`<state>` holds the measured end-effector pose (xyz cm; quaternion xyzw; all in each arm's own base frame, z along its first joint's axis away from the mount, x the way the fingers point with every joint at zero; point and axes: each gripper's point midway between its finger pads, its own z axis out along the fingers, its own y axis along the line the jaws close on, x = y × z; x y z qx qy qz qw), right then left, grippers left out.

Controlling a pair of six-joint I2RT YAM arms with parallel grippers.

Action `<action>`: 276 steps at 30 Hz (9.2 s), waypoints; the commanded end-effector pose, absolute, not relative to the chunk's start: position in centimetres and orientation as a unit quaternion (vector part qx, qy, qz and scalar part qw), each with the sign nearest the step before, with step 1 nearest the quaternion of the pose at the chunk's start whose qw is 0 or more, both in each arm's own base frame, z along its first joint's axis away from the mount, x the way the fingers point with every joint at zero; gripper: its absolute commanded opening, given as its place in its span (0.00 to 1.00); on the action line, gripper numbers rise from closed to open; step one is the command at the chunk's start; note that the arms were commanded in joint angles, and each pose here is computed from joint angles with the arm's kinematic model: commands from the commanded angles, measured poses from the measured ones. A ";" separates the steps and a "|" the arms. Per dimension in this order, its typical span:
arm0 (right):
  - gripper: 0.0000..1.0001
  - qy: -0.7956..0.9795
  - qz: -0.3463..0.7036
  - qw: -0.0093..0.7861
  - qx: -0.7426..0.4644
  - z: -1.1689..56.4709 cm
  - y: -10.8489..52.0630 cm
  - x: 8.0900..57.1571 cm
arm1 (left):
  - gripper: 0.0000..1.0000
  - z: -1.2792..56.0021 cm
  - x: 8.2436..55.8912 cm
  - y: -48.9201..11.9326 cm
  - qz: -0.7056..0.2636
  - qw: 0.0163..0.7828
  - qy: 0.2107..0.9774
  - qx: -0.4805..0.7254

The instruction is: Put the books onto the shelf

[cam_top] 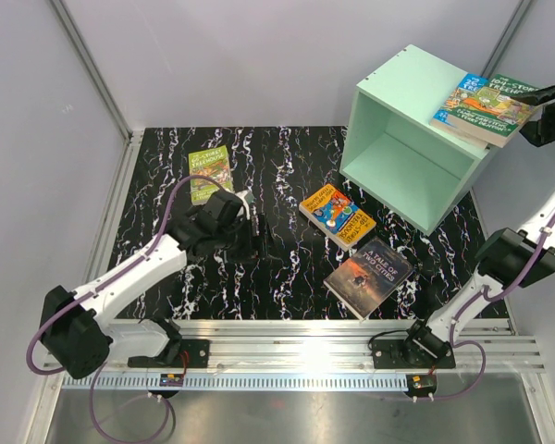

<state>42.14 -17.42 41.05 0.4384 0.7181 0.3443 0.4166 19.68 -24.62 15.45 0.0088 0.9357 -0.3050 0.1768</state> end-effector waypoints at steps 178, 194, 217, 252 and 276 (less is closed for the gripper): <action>0.00 0.855 0.243 0.143 0.435 6.2 5.9 25.9 | 0.86 1.7 11.7 -44.2 -0.338 -0.103 0.909 0.219; 0.00 0.838 0.317 0.220 0.386 19.7 7.7 23.5 | 0.89 10.3 15.3 -38.7 -0.483 0.013 0.869 0.105; 0.00 0.811 0.466 0.223 0.274 31.0 12.7 18.8 | 0.90 25.0 23.2 -35.3 -0.620 0.162 0.759 0.109; 1.00 0.811 0.454 0.255 0.267 30.5 12.2 21.4 | 0.00 40.1 22.6 -38.8 -0.684 0.200 0.685 0.152; 1.00 0.688 0.592 0.370 0.198 39.9 13.4 25.2 | 0.00 55.5 22.4 -36.6 -0.830 0.180 0.525 0.050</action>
